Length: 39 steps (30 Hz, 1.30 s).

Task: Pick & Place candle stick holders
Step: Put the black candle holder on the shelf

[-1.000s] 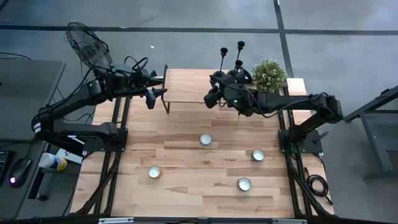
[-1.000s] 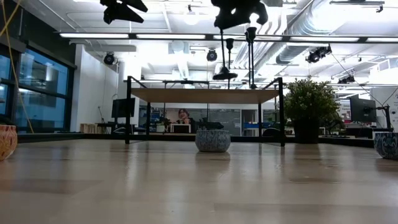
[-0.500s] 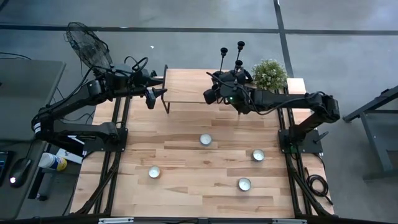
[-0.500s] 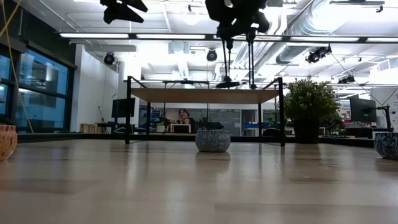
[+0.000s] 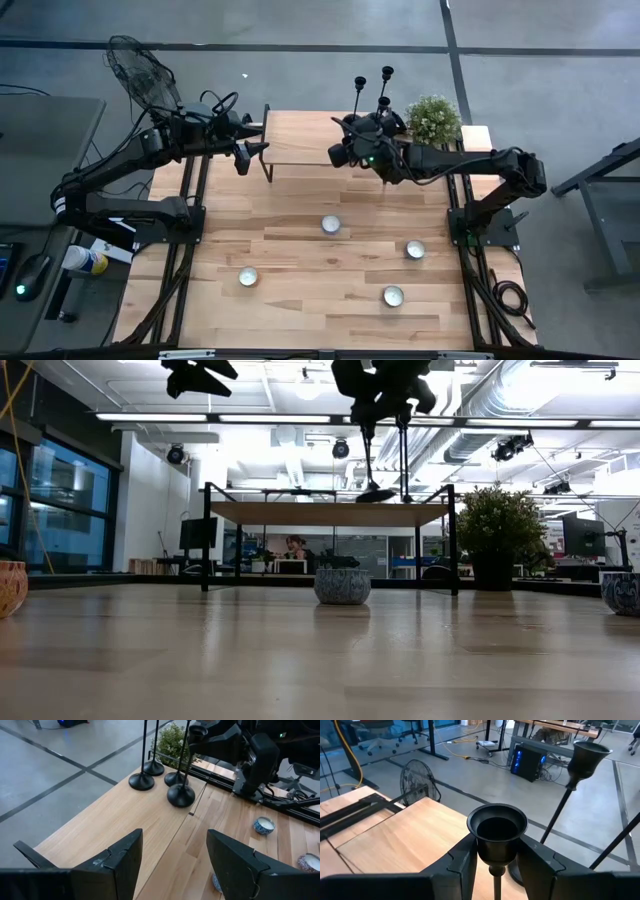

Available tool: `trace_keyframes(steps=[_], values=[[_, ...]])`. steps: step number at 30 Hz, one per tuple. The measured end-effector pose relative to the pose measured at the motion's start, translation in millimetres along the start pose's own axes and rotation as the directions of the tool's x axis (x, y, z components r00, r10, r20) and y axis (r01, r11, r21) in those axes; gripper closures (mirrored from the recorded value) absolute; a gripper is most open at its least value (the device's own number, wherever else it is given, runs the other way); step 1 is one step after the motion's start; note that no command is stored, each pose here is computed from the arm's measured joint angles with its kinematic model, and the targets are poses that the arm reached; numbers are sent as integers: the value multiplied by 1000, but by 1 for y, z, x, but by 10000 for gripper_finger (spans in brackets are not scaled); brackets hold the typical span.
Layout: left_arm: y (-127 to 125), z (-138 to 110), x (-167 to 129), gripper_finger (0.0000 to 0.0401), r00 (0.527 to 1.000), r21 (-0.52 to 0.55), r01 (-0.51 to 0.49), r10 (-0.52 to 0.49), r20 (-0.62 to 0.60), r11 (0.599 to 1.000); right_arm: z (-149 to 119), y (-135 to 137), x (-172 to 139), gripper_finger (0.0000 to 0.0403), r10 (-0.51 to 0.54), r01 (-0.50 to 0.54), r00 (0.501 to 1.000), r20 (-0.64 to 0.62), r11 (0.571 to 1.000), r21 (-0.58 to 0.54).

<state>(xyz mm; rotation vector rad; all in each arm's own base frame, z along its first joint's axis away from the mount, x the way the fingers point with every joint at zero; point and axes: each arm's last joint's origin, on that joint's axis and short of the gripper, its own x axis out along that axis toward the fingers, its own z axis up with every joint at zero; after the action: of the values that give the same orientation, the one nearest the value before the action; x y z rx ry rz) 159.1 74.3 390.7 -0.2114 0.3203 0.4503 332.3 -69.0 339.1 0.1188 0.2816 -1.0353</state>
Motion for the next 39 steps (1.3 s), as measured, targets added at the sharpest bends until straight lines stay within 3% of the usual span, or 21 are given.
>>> trace_keyframes(steps=[11,39], values=[[0,0,0,185,1000,0,-2,2,1,1000,-4,-1,13,282,5,-4,1000,-23,1000,20],[0,0,0,185,1000,27,-1,1,1,1000,-11,-5,16,270,-65,59,996,-60,993,-101]])
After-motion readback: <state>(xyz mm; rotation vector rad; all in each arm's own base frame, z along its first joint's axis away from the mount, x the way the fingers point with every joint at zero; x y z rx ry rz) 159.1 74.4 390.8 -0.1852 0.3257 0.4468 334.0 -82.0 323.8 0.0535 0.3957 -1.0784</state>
